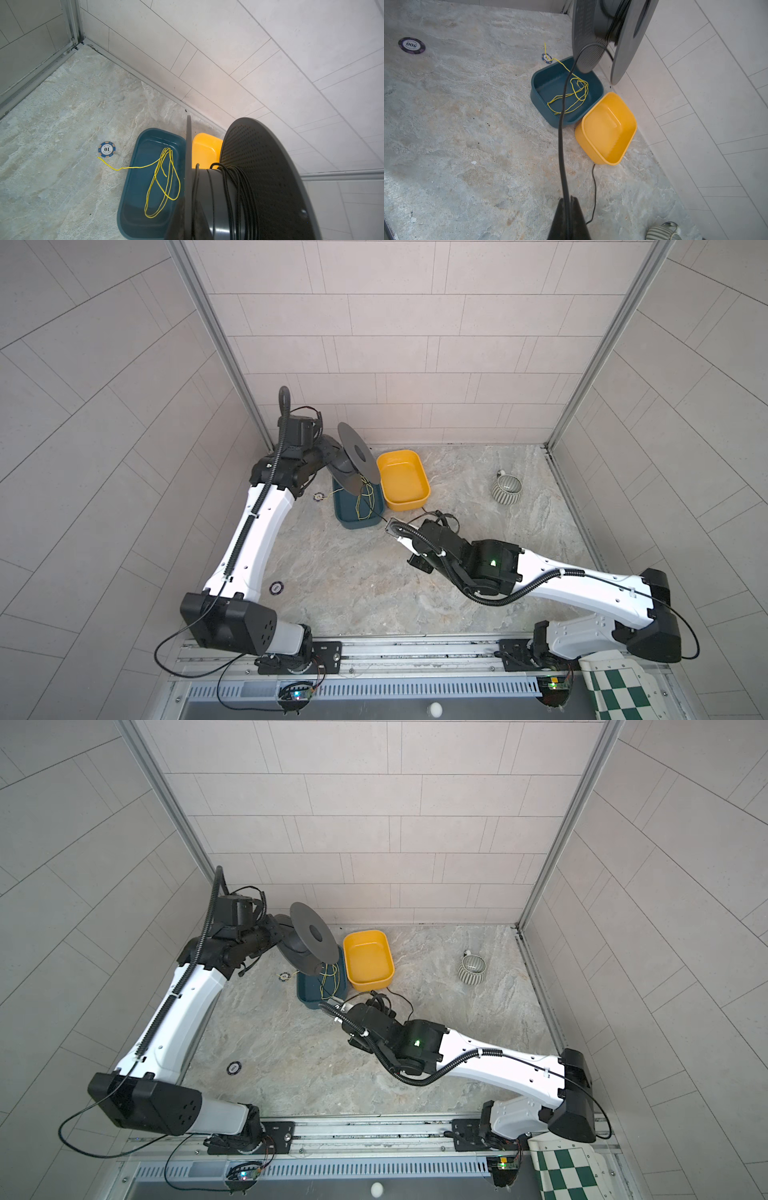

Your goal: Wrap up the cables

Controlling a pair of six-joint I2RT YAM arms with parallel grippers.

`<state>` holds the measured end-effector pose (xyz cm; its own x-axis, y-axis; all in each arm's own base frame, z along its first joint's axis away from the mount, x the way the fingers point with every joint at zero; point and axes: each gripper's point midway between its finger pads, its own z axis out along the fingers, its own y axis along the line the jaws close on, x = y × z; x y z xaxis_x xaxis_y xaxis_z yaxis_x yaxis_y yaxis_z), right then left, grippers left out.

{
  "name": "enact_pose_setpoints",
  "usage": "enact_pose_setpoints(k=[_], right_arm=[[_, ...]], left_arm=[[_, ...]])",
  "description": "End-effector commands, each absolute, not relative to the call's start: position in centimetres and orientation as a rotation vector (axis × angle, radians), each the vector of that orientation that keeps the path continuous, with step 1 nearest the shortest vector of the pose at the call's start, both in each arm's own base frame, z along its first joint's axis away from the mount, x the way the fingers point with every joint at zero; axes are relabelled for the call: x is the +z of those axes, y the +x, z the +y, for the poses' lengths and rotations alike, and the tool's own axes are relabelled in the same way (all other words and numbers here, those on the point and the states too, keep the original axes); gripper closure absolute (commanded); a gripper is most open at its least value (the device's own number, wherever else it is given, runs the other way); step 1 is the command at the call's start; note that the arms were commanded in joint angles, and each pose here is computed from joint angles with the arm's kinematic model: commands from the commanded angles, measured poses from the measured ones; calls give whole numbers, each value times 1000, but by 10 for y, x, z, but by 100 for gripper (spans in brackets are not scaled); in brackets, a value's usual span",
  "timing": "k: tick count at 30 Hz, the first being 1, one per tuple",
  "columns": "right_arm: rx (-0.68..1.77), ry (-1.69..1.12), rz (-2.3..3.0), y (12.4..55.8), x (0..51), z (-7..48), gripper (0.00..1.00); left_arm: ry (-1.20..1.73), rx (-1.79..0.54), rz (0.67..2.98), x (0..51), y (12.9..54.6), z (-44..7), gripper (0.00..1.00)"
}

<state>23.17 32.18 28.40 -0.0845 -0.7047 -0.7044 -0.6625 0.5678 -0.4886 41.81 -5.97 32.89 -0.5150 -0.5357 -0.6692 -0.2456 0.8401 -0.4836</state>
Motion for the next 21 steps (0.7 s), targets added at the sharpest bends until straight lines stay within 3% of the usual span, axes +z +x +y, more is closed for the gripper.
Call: enact_pose_setpoints(k=[1,10,21], right_arm=[[-147,-1138,1729,239,310,318,100],[-244,-1049,1655,264,364,322,100],[-224,-897,1694,317,402,295,100]], left_arm=[[-470,-366,2053,350,422,-69,100],[-188,-241,2189,337,398,-117,100],[162,-247,2260,328,368,-160,100]])
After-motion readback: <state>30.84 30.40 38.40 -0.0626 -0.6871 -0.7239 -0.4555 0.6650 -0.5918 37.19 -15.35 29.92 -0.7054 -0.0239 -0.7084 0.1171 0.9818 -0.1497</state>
